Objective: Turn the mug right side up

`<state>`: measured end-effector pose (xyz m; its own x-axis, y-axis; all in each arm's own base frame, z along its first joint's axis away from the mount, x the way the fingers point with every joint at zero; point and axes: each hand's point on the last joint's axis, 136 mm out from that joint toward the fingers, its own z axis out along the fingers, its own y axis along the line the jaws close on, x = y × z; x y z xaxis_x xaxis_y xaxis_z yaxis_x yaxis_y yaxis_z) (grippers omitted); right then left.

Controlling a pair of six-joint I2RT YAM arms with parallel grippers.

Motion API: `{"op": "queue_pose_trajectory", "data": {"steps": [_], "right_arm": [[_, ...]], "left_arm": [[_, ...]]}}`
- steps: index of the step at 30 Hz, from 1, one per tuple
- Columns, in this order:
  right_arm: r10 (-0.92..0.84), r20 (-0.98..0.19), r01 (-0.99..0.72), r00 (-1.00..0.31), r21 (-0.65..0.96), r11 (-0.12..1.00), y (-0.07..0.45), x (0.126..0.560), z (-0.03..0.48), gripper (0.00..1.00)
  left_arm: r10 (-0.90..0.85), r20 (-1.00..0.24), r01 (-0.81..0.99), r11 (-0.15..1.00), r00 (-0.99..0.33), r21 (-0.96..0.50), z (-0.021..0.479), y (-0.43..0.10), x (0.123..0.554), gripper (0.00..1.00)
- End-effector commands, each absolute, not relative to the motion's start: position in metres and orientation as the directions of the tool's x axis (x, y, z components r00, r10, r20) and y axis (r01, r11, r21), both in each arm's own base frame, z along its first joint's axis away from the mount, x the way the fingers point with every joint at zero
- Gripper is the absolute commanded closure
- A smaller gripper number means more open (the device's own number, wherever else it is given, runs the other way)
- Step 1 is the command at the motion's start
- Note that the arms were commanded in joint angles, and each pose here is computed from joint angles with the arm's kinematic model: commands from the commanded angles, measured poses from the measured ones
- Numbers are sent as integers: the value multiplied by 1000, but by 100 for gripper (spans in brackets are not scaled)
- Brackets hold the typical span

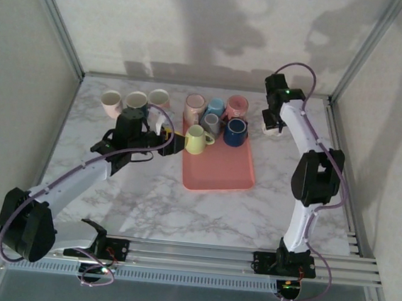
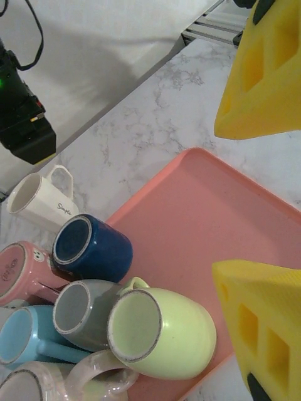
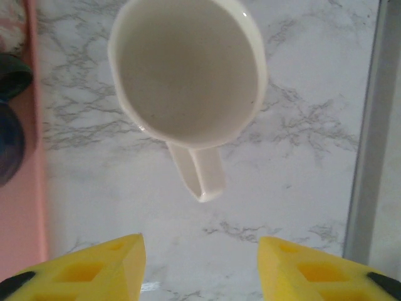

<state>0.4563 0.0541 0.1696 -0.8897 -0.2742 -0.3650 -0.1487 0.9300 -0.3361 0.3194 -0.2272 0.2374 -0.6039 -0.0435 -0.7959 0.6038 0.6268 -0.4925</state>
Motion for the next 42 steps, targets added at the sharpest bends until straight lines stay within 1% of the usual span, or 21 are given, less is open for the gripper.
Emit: {"op": "queue_pose_trajectory", "data": {"steps": [1,5,7,8,10,13,14,16,18,22,25,27,34,42], "right_arm": [[-251,-453,-187,-855,-182,965,77,440,188,48],[-280,-602,-316,-748,-48,948,106,418,213,48],[-300,-658,-406,-691,9,914,122,403,221,48],[-318,-680,-467,-661,41,883,133,394,222,48],[-360,-715,-613,-600,122,781,162,373,220,47],[-444,-744,-760,-499,130,637,195,351,210,46],[-481,-747,-806,-458,120,580,206,343,203,46],[-593,-736,-892,-327,33,451,225,332,184,47],[-677,-710,-940,-191,-66,334,238,329,164,46],[-701,-713,-967,-22,-164,197,259,341,144,46],[-690,-715,-958,116,-265,113,273,351,138,43],[-685,-710,-952,164,-297,80,280,358,134,42],[-684,-688,-937,243,-349,19,297,381,124,42],[-683,-691,-920,237,-386,71,307,406,127,43]], "left_arm": [[-66,-808,596,641,-585,-484,245,-222,314,47],[-82,-802,546,691,-592,-474,240,-210,314,46],[-96,-798,519,712,-596,-473,235,-204,312,46],[-104,-793,502,723,-600,-475,231,-202,312,46],[-124,-784,469,740,-608,-481,226,-196,312,45],[-137,-768,425,766,-625,-483,215,-190,312,45],[-141,-765,413,773,-629,-482,213,-188,312,45],[-148,-761,398,780,-632,-483,210,-185,311,46],[-153,-762,392,784,-630,-482,210,-183,310,46],[-159,-765,384,790,-624,-477,209,-180,309,45],[-155,-764,385,790,-626,-476,207,-180,307,45],[-147,-764,387,792,-629,-471,203,-180,307,45],[-111,-767,399,802,-633,-445,194,-179,307,45],[-87,-765,403,809,-638,-427,188,-180,312,45]]}}
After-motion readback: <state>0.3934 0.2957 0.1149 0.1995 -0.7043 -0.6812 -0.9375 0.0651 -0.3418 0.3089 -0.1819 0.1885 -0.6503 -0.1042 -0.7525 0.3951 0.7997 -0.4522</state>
